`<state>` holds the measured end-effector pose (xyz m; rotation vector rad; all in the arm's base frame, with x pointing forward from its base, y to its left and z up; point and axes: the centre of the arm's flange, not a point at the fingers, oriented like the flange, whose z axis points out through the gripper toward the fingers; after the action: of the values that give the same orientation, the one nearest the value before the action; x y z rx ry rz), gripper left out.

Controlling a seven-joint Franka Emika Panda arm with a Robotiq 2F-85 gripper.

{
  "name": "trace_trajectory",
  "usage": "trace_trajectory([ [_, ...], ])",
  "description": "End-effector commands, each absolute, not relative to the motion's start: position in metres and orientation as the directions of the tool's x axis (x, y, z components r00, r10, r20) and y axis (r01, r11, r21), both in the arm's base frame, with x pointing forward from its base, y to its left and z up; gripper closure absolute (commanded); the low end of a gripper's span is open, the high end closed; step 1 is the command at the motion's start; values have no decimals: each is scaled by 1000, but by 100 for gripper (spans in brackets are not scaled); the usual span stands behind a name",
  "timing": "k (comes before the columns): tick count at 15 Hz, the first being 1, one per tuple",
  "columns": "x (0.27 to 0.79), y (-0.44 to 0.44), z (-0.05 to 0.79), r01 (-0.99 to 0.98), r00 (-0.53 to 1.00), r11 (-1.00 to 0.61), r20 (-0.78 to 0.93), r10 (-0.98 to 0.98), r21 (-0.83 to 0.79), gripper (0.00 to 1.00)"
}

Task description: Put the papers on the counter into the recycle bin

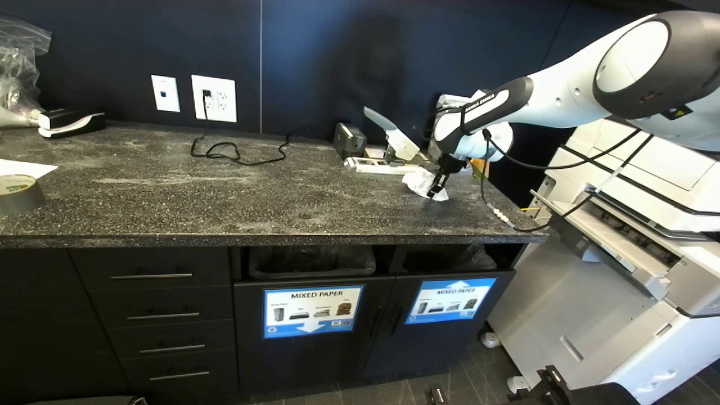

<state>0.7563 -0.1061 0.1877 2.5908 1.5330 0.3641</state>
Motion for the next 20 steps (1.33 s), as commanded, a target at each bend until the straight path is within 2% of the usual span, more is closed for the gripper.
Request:
trace_trajectory([
  [1, 753, -110, 189, 875, 448, -454, 77, 891, 165, 93],
  [6, 723, -127, 192, 899, 428, -426, 0, 904, 101, 90],
  [11, 669, -147, 187, 895, 445, -441, -60, 894, 70, 92],
  [17, 607, -173, 181, 848, 531, -528, -71, 845, 50, 90],
  [20, 580, -179, 177, 781, 625, -623, -40, 780, 51, 91],
])
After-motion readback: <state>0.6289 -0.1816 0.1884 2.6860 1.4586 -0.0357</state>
